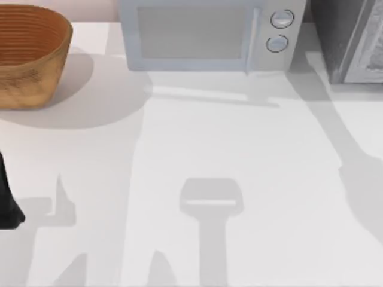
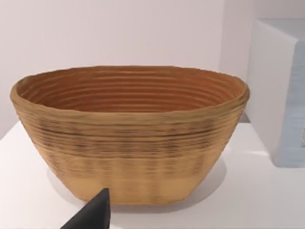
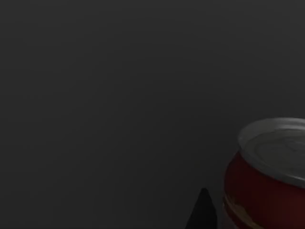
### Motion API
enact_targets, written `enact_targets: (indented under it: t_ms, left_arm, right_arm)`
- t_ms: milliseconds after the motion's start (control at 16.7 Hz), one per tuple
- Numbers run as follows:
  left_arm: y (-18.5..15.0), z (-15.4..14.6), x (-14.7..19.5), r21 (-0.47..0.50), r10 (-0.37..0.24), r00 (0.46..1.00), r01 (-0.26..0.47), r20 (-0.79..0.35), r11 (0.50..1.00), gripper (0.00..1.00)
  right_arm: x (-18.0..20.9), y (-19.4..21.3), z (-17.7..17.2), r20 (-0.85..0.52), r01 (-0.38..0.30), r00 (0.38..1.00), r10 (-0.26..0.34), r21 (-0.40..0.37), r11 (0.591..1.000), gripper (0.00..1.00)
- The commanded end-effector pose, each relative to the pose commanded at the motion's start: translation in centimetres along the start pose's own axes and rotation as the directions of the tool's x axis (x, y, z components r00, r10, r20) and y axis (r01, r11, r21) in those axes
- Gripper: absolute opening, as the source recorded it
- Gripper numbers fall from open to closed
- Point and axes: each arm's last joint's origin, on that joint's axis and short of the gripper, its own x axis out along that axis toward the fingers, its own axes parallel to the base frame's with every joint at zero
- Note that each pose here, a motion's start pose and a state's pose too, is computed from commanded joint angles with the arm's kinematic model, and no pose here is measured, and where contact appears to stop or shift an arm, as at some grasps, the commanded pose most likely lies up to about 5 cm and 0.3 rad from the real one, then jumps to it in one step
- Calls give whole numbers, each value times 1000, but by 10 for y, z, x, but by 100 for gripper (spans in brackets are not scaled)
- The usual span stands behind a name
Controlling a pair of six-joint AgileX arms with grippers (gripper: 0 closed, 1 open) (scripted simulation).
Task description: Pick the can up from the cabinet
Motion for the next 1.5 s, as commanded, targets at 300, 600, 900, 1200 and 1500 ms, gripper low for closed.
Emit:
enact_targets:
  t_ms: [300, 600, 900, 1200, 1500]
  left_arm:
    - [0, 0, 0, 0, 0, 1000, 0, 0, 1000, 100]
    - [0, 0, 0, 0, 0, 1000, 0, 0, 1000, 100]
    - [0, 0, 0, 0, 0, 1000, 0, 0, 1000, 100]
    - [0, 0, 0, 0, 0, 1000, 0, 0, 1000, 100]
    - [0, 0, 0, 0, 0, 1000, 0, 0, 1000, 100]
  right_arm:
    - [-13, 4, 6, -5, -2, 1000, 2, 2, 1000, 0]
    - [-93, 11, 38, -12, 2, 1000, -2, -1, 1000, 0]
    - [-173, 1, 61, 2, -2, 1000, 2, 3, 1000, 0]
    - [-179, -1, 63, 4, 1, 1000, -1, 5, 1000, 0]
    - [-201, -16, 61, 30, -4, 1000, 4, 20, 1000, 0]
